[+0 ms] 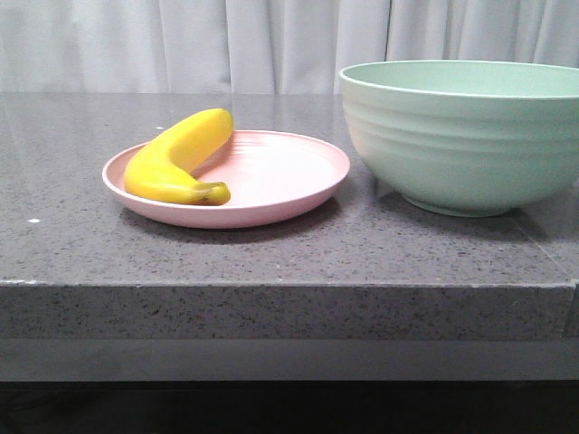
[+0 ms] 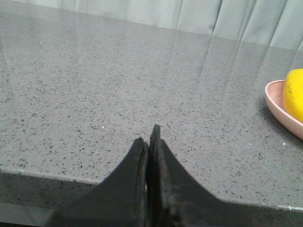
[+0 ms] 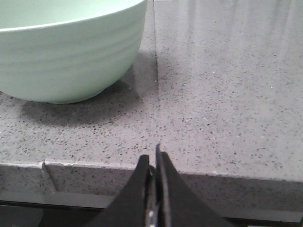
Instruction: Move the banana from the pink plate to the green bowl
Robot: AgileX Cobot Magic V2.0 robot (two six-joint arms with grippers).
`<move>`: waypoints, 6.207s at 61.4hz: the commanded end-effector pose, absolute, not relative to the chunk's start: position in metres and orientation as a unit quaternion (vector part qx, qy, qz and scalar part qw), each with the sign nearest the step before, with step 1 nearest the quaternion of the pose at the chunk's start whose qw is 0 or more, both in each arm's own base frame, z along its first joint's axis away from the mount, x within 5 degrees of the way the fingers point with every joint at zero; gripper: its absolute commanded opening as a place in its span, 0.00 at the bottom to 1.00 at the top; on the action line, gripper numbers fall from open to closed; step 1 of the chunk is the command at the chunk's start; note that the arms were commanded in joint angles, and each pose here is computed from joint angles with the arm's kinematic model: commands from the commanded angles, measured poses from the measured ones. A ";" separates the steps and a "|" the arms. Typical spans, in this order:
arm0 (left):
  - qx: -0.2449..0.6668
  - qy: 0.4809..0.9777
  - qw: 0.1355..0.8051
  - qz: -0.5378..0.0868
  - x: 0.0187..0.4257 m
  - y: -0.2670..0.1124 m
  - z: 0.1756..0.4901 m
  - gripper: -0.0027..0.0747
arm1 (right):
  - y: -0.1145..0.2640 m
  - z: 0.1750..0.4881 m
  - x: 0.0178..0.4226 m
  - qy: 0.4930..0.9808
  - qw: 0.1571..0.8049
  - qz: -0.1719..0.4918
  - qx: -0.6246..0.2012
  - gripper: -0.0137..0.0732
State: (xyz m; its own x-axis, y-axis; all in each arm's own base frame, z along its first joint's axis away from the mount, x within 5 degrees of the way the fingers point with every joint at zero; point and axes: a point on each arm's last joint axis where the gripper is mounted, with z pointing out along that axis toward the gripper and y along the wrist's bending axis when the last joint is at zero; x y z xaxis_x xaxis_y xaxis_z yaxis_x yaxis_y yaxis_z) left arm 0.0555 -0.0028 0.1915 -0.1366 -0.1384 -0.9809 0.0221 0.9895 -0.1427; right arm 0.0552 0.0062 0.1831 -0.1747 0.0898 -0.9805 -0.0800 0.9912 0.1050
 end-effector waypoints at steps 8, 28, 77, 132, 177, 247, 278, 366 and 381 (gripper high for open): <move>-0.042 0.717 0.693 -0.065 0.055 -0.002 0.199 0.01 | 0.005 0.192 0.055 0.728 0.683 0.062 0.005 0.09; -0.043 0.706 0.704 -0.065 0.055 -0.002 0.202 0.01 | 0.005 0.192 0.055 0.729 0.682 0.062 0.005 0.09; -0.002 0.714 0.700 -0.017 0.112 -0.002 0.323 0.01 | 0.010 0.336 0.099 0.732 0.677 0.079 0.011 0.09; 0.162 0.839 0.496 -0.151 0.202 -0.103 0.346 0.86 | 0.010 0.334 0.103 0.738 0.670 0.079 0.012 0.92; 0.191 0.914 0.326 -0.147 0.291 -0.180 0.290 0.67 | 0.010 0.334 0.103 0.738 0.670 0.079 0.012 0.92; 0.208 0.857 0.431 -0.194 0.286 -0.196 0.376 0.26 | 0.014 0.339 0.105 0.734 0.657 0.159 0.066 0.92; 0.314 0.785 0.456 -0.279 0.194 -0.233 0.430 0.25 | 0.067 0.369 0.156 0.753 0.547 0.359 0.069 0.92; 0.318 0.785 0.455 -0.276 0.193 -0.234 0.429 0.25 | 0.129 0.398 0.211 0.746 0.540 0.390 0.015 0.22; 0.325 0.783 0.463 -0.260 0.195 -0.232 0.429 0.57 | 0.129 0.398 0.212 0.746 0.540 0.390 0.015 0.14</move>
